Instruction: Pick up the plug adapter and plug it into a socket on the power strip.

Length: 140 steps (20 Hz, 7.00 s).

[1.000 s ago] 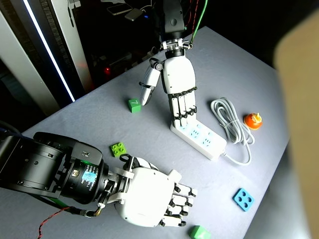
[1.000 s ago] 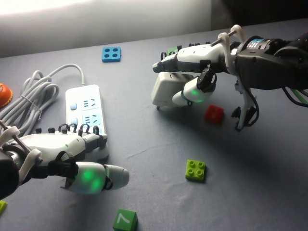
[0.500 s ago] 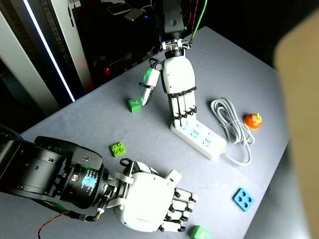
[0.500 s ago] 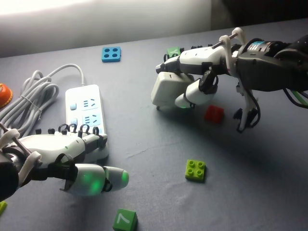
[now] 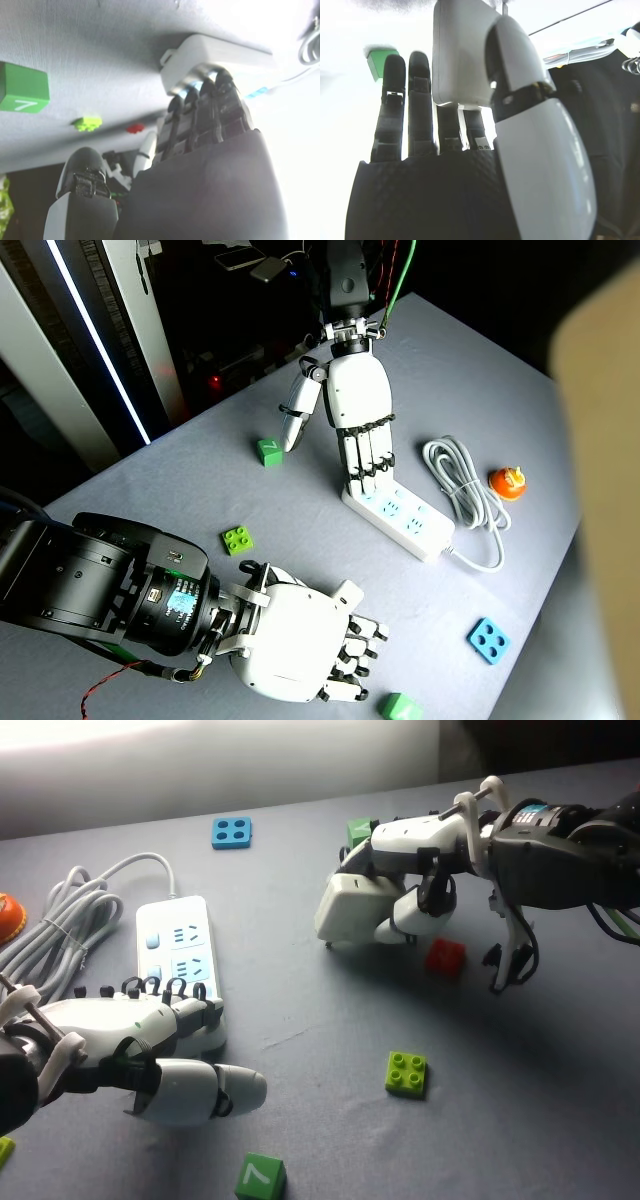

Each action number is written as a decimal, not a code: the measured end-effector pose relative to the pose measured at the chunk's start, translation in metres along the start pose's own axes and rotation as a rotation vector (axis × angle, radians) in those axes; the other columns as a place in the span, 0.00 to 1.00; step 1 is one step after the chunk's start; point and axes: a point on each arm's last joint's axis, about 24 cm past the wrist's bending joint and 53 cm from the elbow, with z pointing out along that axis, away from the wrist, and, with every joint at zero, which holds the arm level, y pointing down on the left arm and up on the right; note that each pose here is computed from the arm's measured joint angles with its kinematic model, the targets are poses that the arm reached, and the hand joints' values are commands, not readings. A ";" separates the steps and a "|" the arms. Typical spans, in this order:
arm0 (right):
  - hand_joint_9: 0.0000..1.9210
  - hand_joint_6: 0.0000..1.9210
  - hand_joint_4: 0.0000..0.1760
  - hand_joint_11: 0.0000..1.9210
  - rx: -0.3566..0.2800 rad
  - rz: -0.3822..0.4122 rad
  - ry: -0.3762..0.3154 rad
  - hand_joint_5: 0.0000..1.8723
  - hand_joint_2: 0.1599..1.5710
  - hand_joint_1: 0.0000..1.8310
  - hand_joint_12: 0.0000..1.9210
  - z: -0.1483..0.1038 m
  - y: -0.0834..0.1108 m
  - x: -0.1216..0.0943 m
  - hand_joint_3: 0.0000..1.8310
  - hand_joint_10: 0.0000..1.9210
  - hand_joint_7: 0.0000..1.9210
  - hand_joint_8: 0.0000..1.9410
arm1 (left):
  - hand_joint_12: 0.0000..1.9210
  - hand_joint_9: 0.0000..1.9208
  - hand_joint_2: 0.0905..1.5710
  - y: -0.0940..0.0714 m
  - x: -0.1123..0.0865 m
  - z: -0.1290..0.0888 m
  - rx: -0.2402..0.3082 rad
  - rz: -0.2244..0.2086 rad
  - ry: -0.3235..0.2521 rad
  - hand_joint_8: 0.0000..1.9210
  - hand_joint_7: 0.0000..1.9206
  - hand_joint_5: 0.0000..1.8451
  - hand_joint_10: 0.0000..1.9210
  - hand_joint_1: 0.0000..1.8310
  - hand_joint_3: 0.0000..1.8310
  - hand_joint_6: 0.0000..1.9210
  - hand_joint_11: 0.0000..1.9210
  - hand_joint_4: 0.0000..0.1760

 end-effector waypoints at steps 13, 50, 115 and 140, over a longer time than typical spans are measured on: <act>0.49 0.46 0.00 0.41 -0.025 -0.003 -0.003 0.52 0.67 0.68 0.75 0.004 0.010 0.004 0.00 0.51 0.55 0.52 | 0.00 0.00 0.73 -0.002 -0.003 0.000 0.005 -0.005 -0.007 0.00 0.00 0.00 0.00 0.00 0.00 0.00 0.00 0.00; 0.46 0.50 0.00 0.40 -0.227 0.083 -0.035 0.47 0.69 0.75 0.76 0.051 0.145 0.013 0.00 0.68 0.50 0.55 | 0.00 0.00 0.74 -0.002 -0.004 0.001 0.005 -0.006 -0.008 0.00 0.00 0.00 0.00 0.00 0.00 0.00 0.00 0.00; 0.46 0.40 0.00 0.39 -0.124 0.385 -0.089 0.55 0.67 0.68 0.78 0.053 0.162 0.014 0.00 0.52 0.53 0.57 | 0.00 0.00 0.73 0.002 -0.003 0.000 -0.004 -0.001 -0.004 0.00 0.00 0.00 0.00 0.00 0.00 0.00 0.00 0.00; 0.48 0.41 0.00 0.40 -0.182 0.159 -0.196 0.55 0.67 0.68 0.75 0.058 0.147 0.008 0.00 0.51 0.52 0.58 | 0.00 0.00 0.73 0.003 -0.003 0.000 -0.006 -0.001 -0.006 0.00 0.00 0.00 0.00 0.00 0.00 0.00 0.00 0.00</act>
